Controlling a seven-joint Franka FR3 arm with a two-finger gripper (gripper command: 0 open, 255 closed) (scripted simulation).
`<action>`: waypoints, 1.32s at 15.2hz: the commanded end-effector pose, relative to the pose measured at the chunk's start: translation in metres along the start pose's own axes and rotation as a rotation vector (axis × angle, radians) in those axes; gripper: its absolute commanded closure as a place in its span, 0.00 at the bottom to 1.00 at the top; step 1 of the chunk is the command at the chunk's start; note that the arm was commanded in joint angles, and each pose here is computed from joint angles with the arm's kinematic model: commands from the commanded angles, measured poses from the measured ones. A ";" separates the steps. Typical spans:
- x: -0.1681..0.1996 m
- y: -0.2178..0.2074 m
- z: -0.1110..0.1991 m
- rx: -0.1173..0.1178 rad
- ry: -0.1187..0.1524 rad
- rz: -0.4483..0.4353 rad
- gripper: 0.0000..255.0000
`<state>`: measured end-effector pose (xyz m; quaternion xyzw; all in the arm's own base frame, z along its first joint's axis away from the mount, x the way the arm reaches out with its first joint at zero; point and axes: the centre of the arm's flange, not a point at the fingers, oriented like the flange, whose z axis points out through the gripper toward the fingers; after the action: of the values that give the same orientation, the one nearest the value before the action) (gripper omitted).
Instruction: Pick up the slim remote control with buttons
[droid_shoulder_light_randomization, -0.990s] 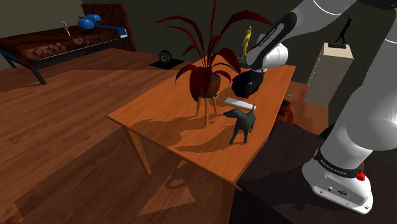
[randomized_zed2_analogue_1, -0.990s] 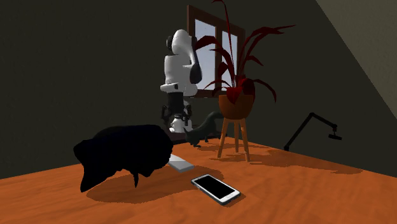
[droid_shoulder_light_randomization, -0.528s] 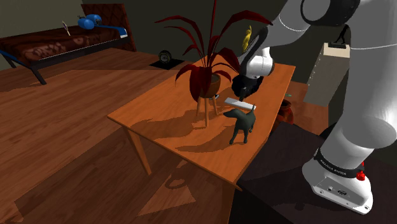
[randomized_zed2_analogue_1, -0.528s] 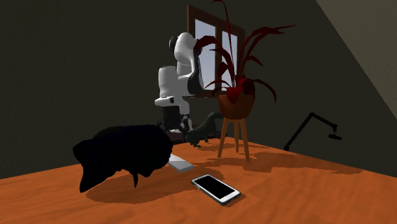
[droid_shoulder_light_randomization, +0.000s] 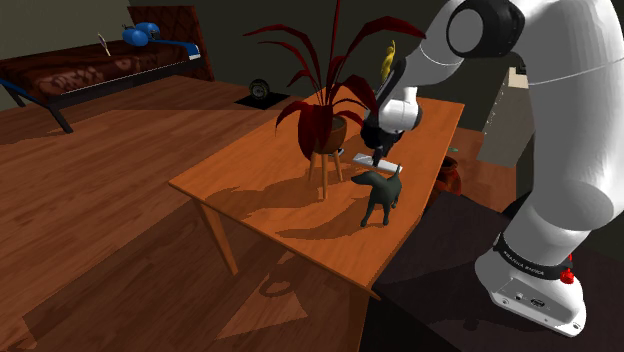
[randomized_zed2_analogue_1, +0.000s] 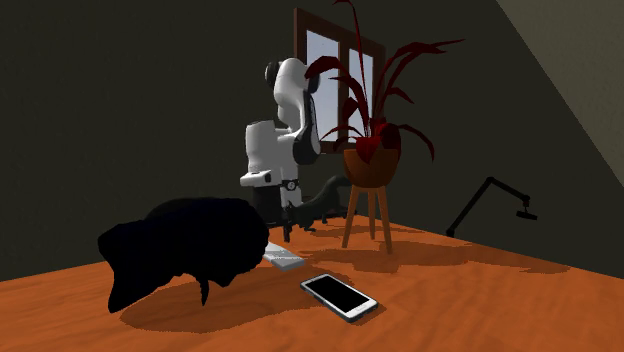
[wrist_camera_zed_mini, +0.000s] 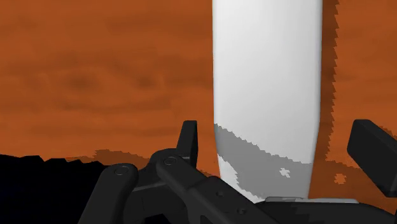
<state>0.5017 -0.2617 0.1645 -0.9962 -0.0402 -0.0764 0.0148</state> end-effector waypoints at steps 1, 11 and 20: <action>-0.001 0.001 0.013 0.000 0.000 0.000 0.00; -0.001 0.001 0.014 0.000 0.000 0.000 1.00; 0.004 0.000 -0.023 0.000 0.000 0.000 1.00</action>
<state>0.5026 -0.2625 0.1833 -0.9961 -0.0403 -0.0766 0.0148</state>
